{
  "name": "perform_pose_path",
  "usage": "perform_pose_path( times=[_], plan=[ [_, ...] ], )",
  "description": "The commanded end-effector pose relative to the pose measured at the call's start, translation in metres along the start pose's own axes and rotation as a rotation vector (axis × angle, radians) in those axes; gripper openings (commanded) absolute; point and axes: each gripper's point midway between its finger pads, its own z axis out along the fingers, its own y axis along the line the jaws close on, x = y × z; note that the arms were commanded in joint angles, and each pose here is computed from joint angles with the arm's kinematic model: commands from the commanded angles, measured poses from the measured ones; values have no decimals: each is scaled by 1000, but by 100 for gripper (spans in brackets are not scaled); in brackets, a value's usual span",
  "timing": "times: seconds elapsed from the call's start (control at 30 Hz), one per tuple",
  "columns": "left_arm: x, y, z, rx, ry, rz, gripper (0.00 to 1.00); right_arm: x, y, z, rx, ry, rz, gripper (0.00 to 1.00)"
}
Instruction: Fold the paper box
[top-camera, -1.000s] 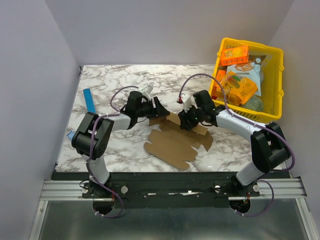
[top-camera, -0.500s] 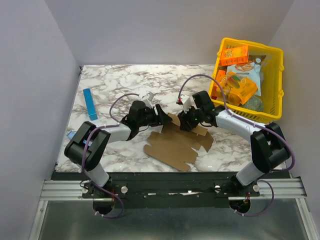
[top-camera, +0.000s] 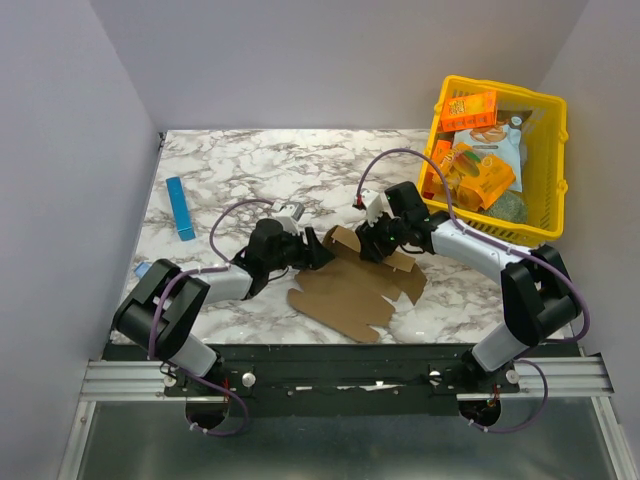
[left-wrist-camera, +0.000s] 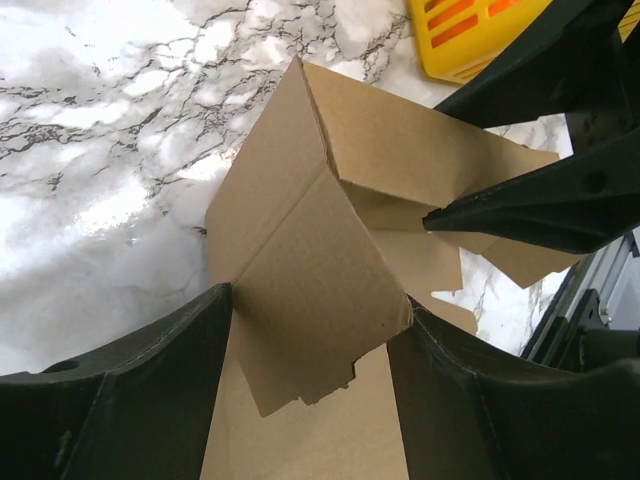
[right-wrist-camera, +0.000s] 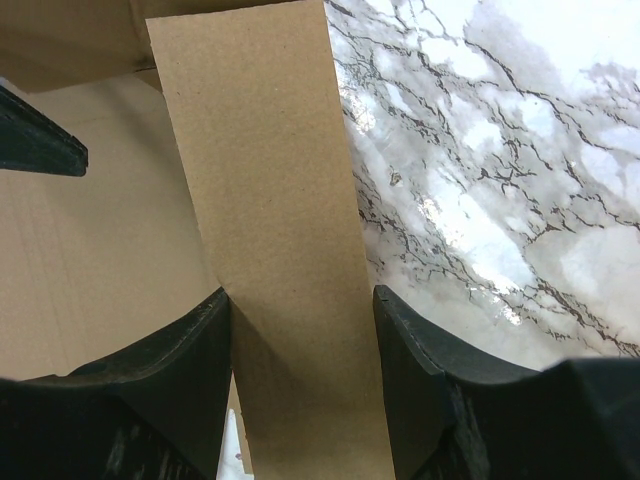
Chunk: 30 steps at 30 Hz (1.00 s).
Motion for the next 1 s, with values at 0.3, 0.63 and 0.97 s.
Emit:
perform_pose_path(
  times=[0.3, 0.63, 0.97],
  plan=[
    [-16, 13, -2, -80, -81, 223, 49, 14, 6, -2, 28, 76, -5, 54],
    [-17, 7, 2, -112, -101, 396, 50, 8, 9, -6, 15, 67, -10, 70],
    [1, 8, 3, -224, -87, 533, 29, 0, 5, -6, 28, 60, -14, 68]
  ],
)
